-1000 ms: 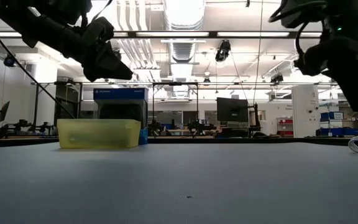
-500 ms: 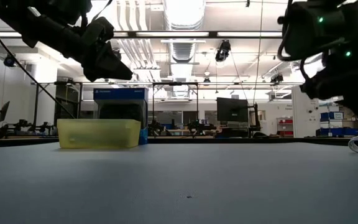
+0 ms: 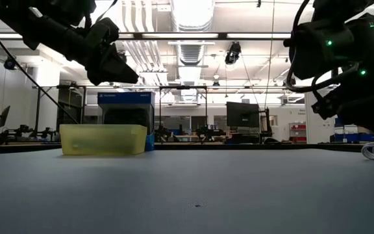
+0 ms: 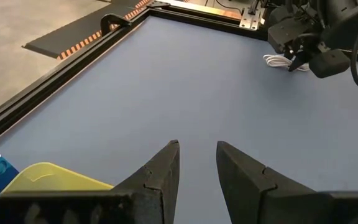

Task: Pick and place USB-C Cables
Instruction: Put the white charger cable into the yellow bin

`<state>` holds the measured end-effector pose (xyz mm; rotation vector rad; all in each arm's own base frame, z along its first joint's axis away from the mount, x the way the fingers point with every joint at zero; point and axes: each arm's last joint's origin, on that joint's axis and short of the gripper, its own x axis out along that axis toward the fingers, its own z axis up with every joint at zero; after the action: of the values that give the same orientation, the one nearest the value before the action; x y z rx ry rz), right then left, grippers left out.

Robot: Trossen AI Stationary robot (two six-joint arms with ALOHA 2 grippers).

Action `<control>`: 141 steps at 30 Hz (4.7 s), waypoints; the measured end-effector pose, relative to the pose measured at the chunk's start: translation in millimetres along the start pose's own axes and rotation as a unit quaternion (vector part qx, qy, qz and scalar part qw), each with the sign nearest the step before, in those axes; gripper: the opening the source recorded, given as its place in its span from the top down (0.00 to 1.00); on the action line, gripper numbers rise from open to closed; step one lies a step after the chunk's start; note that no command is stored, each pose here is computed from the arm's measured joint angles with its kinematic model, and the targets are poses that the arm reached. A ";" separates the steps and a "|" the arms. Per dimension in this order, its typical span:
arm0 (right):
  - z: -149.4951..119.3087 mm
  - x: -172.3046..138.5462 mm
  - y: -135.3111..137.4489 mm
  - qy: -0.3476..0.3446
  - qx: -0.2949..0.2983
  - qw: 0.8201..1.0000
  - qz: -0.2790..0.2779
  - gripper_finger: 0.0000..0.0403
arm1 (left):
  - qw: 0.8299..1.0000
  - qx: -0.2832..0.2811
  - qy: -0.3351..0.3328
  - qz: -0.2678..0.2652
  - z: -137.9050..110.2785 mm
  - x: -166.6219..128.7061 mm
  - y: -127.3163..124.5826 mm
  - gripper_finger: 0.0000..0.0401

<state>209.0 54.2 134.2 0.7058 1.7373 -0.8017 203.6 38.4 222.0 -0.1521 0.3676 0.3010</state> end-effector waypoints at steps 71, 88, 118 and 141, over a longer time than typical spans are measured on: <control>109.4 -82.0 87.7 -0.747 -0.255 0.478 0.385 0.92 | 0.990 -0.018 -0.053 -0.132 -0.9 8.7 -56.4 0.77; 110.7 -84.6 88.7 -0.748 -0.257 0.478 0.383 0.92 | 0.982 -0.055 -0.078 -0.165 -10.7 44.3 -67.9 0.54; 110.9 -84.1 88.8 -0.747 -0.258 0.480 0.380 0.78 | 0.986 -0.058 -0.071 -0.143 -17.9 60.1 -70.2 0.92; 99.1 -106.3 75.5 -0.712 -0.269 0.528 0.376 0.59 | 0.986 -0.056 -0.065 -0.143 -21.4 59.6 -69.5 0.92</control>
<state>353.0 12.7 200.1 0.0974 -0.0207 0.0101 271.6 -16.0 186.3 -0.2919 0.1961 0.0463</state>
